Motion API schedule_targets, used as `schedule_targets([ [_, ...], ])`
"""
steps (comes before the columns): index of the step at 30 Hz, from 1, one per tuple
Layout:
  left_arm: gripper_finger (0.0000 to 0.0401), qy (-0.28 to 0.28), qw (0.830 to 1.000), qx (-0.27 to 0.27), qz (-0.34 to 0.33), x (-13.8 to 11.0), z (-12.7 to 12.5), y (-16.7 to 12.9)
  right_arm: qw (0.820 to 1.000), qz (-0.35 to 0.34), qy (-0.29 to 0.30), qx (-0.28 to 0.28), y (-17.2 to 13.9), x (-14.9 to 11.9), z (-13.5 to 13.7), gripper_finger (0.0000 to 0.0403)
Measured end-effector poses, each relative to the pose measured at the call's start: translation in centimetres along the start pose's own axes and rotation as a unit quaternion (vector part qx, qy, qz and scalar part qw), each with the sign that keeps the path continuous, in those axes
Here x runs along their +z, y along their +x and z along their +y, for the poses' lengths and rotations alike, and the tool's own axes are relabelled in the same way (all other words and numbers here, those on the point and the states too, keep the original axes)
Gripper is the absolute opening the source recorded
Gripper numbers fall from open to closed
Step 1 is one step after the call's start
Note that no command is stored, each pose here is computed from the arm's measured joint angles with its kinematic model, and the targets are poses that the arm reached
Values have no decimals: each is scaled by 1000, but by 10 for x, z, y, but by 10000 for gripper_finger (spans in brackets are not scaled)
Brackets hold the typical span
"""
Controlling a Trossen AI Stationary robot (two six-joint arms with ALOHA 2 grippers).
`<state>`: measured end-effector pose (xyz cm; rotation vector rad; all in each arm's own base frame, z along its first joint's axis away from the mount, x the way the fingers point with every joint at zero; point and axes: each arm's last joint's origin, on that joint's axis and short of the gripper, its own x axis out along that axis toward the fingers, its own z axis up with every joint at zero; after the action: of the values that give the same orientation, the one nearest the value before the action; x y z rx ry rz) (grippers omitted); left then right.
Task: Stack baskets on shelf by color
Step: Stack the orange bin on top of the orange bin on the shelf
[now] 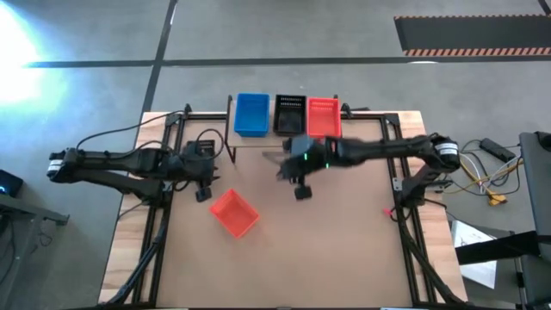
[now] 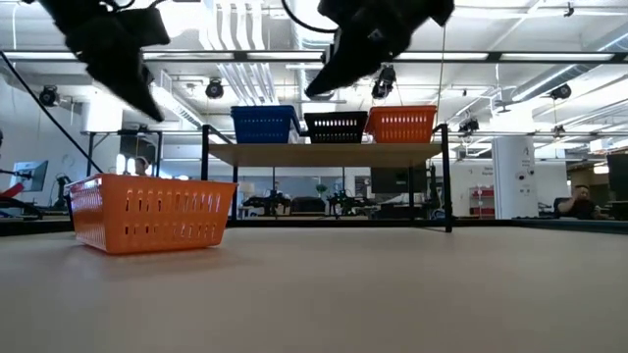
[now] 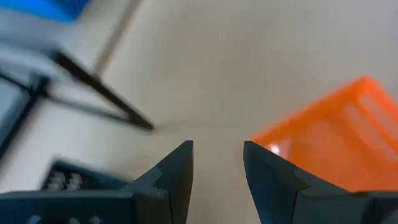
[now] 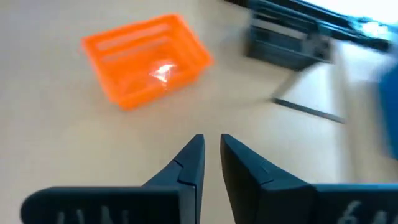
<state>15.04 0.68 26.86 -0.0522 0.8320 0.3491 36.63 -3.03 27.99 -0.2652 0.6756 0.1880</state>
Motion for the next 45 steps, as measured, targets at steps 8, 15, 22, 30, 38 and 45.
schedule_targets([
  [8,125,-70,988,5,140,-44,-24,9,998,-25,11,62,47,-16,68,44],
  [15,125,-128,978,48,156,-76,-40,37,994,-68,-3,82,87,-10,98,55],
  [22,124,-96,992,23,78,-71,-62,73,995,-15,-46,84,120,2,103,122],
  [30,124,-4,998,43,-48,-39,-88,106,983,106,-98,116,137,3,104,156],
  [38,125,1,990,110,-89,-11,-92,112,979,121,-85,143,121,11,107,132],
  [45,125,-2,989,89,-119,-6,-101,94,983,94,-65,145,97,30,120,117],
])
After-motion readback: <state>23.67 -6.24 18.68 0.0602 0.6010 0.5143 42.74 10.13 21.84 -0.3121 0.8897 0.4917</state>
